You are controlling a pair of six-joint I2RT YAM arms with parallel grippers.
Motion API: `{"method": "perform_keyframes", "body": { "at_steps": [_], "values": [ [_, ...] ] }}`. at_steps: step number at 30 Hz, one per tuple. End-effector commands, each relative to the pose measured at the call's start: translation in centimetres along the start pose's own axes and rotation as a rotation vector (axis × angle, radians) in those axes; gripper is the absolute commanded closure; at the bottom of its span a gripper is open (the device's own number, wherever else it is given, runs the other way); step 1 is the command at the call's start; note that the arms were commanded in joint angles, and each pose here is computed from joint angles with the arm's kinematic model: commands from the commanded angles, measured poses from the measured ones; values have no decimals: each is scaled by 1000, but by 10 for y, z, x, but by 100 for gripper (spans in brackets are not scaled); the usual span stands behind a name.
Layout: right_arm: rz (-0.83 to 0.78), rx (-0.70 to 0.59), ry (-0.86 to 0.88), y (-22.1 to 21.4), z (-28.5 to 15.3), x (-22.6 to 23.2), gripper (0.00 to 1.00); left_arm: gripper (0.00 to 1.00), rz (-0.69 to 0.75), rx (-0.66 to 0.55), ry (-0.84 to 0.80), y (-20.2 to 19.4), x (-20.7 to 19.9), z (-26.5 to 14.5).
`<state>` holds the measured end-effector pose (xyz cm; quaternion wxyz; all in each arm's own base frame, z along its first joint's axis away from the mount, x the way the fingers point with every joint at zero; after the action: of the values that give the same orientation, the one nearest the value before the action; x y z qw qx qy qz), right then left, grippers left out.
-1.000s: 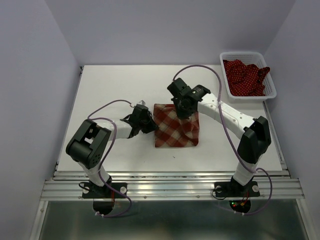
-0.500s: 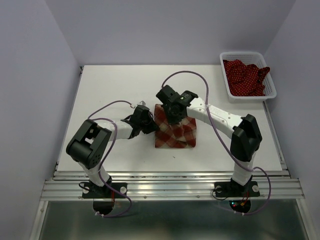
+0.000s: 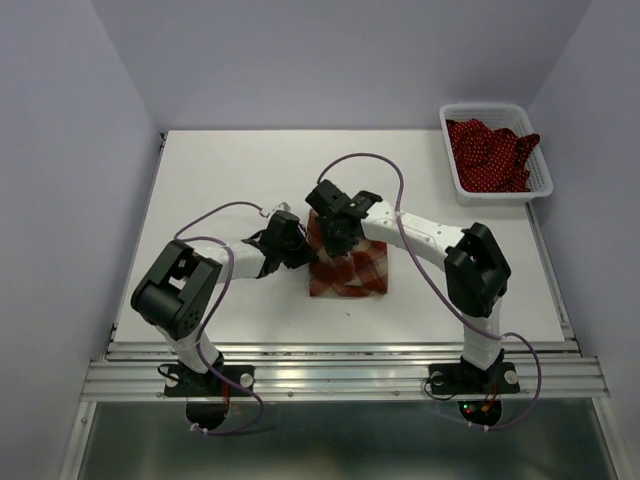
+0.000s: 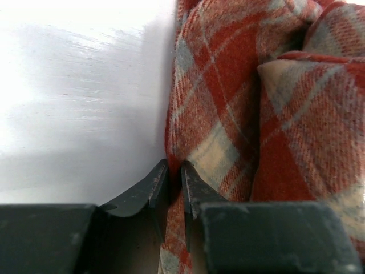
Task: Fold and stack the skirts
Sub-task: Fold the skirt
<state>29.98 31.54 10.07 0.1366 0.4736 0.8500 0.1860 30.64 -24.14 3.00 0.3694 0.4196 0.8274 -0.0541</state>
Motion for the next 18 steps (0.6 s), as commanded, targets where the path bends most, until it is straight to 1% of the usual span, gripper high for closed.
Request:
{"method": "perform_keyframes", "body": {
  "at_steps": [1,2,3,5,6,7,8,9,10,11,13,14,15,16,17,18],
  "values": [
    [38,-68,78,17,10,22,78,73,5,-22,1,3,-6,-13],
    [37,-68,87,16,12,24,71,72,5,-25,2,3,-6,-14],
    [37,-67,96,16,13,26,66,71,5,-30,1,5,-8,-15],
    [31,-77,129,20,10,31,61,68,5,-47,10,8,-8,-20],
    [29,-89,140,23,6,32,56,68,8,-54,9,10,-10,-23],
    [24,-112,158,27,-1,34,50,67,8,-57,18,10,-9,-25],
    [21,-129,170,31,-6,35,45,61,8,-97,16,18,-11,-29],
    [18,-148,180,35,-12,35,41,59,6,-104,17,18,-11,-31],
    [13,-168,203,38,-18,38,35,59,6,-114,14,21,-13,-34],
    [12,-204,224,44,-32,39,32,58,7,-130,19,24,-13,-39],
    [1,-240,274,48,-44,44,25,58,5,-153,27,28,-13,-46],
    [1,-281,294,53,-60,44,21,52,2,-160,31,29,-12,-49],
    [3,-298,306,53,-66,45,13,51,1,-170,44,30,-9,-52],
    [4,-320,311,56,-75,44,8,51,0,-173,34,30,-11,-55],
    [3,-329,309,55,-79,42,0,44,-6,-191,29,33,-12,-62],
    [5,-363,316,58,-95,40,0,42,-9,-191,51,32,-7,-65]
  ]
}}
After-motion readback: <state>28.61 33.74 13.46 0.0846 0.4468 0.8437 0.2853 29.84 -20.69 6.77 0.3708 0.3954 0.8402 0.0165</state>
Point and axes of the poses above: each gripper's point midway between its finger pads, its own z axis out along the fingers, its own x axis along the line the jaws close on, y = z × x, the point moved 1 cm from there along -z, back along the fingers, and after that the axes turned 15 degrees about -z, right-handed, at the moved point
